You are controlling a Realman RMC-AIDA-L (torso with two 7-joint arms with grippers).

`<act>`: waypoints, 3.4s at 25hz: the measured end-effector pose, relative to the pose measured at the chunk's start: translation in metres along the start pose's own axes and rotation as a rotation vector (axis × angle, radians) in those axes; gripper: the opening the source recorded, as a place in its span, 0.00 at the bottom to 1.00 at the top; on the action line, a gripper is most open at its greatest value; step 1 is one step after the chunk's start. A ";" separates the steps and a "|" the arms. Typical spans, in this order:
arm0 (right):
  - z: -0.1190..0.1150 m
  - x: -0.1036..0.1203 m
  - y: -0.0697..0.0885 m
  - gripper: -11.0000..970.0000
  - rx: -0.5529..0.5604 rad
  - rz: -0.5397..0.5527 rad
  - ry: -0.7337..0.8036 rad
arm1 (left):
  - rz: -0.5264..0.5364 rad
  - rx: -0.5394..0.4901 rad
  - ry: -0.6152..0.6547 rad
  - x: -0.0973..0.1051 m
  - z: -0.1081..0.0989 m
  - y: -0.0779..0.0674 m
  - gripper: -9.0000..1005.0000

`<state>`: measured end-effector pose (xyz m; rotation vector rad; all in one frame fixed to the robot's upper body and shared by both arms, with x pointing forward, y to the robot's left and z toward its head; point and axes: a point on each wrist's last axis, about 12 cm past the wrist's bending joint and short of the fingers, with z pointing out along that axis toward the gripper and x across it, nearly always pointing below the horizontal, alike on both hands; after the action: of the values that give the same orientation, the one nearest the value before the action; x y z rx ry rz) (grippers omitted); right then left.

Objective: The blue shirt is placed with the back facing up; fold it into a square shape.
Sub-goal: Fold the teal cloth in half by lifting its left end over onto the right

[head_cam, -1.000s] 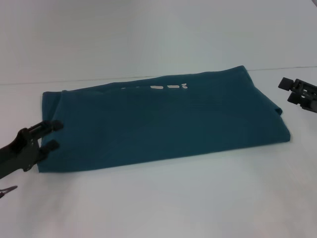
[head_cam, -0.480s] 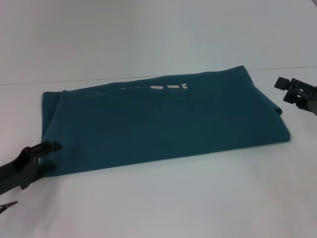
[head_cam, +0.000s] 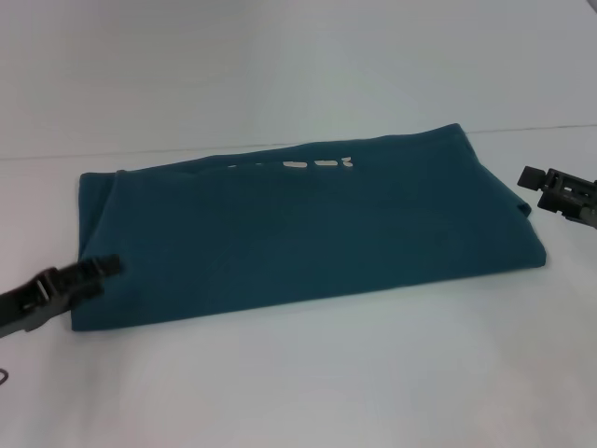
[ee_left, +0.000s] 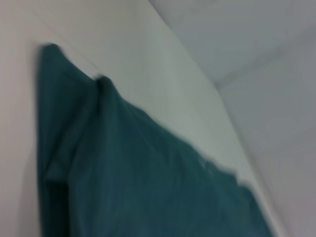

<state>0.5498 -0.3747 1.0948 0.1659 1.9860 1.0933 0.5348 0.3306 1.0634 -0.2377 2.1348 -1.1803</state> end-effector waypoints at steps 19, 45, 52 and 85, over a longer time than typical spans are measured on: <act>-0.002 -0.001 -0.002 0.97 0.016 -0.008 0.004 | -0.169 -0.039 -0.104 -0.011 -0.019 0.010 0.84; 0.002 -0.004 -0.003 0.97 0.035 -0.019 -0.020 | -0.571 -0.119 -0.150 0.012 -0.014 0.032 0.82; 0.003 -0.005 -0.003 0.97 0.036 -0.023 -0.024 | -0.605 -0.144 -0.150 0.017 -0.013 0.036 0.82; -0.001 0.000 -0.006 0.97 0.042 -0.015 -0.020 | -0.558 -0.161 -0.116 0.001 0.024 0.023 0.82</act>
<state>0.5502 -0.3792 1.0907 0.1825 1.9905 1.0372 0.5533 0.3270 1.0356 -1.0009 2.1238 -1.2500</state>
